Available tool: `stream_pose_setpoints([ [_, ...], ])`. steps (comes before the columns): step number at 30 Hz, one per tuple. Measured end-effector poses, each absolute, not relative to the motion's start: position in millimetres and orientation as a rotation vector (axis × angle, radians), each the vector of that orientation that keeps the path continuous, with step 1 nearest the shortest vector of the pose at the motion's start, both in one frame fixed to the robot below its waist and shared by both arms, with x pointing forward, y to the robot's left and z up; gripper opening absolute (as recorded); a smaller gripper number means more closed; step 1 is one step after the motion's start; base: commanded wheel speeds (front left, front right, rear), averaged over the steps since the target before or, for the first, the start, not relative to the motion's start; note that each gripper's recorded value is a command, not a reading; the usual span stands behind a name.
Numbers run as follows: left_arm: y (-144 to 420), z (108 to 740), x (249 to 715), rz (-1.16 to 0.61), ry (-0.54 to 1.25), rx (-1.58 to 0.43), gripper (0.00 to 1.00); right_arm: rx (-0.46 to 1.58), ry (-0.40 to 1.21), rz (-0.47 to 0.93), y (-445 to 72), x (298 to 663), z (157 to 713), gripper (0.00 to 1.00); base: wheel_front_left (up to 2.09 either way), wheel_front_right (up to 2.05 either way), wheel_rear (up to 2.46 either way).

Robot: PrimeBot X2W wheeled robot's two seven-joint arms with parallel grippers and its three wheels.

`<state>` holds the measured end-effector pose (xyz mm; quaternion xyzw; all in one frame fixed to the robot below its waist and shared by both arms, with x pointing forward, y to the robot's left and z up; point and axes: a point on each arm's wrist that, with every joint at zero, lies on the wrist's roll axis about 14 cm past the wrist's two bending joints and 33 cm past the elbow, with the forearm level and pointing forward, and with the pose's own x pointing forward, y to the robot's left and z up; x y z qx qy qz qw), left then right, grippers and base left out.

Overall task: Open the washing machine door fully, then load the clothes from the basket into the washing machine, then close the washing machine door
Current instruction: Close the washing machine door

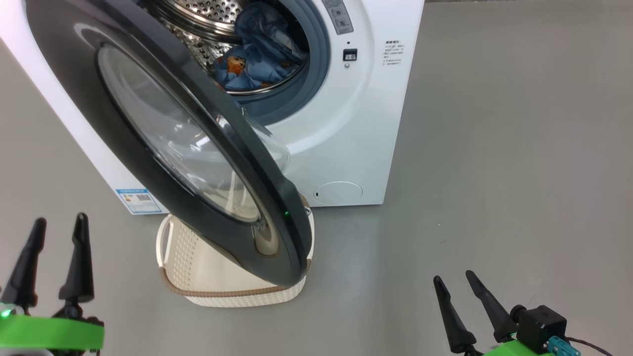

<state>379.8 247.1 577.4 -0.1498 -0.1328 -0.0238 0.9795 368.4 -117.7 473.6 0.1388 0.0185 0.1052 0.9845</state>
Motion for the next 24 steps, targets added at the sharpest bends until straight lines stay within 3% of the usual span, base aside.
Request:
stream_pose_setpoints([
  [9, 248.1, 551.6, 369.6, -0.025, -0.195, -0.190, 1.00, 0.279, 0.035, 0.205, -119.9, 368.2, 473.9, 1.00, 0.00, 0.00, 0.00],
  [24, 244.8, 503.9, 344.2, 0.014, -0.059, -0.197, 1.00, 0.278, 0.020, 0.198, -122.6, 366.4, 478.6, 1.00, 0.00, 0.00, 0.00],
])
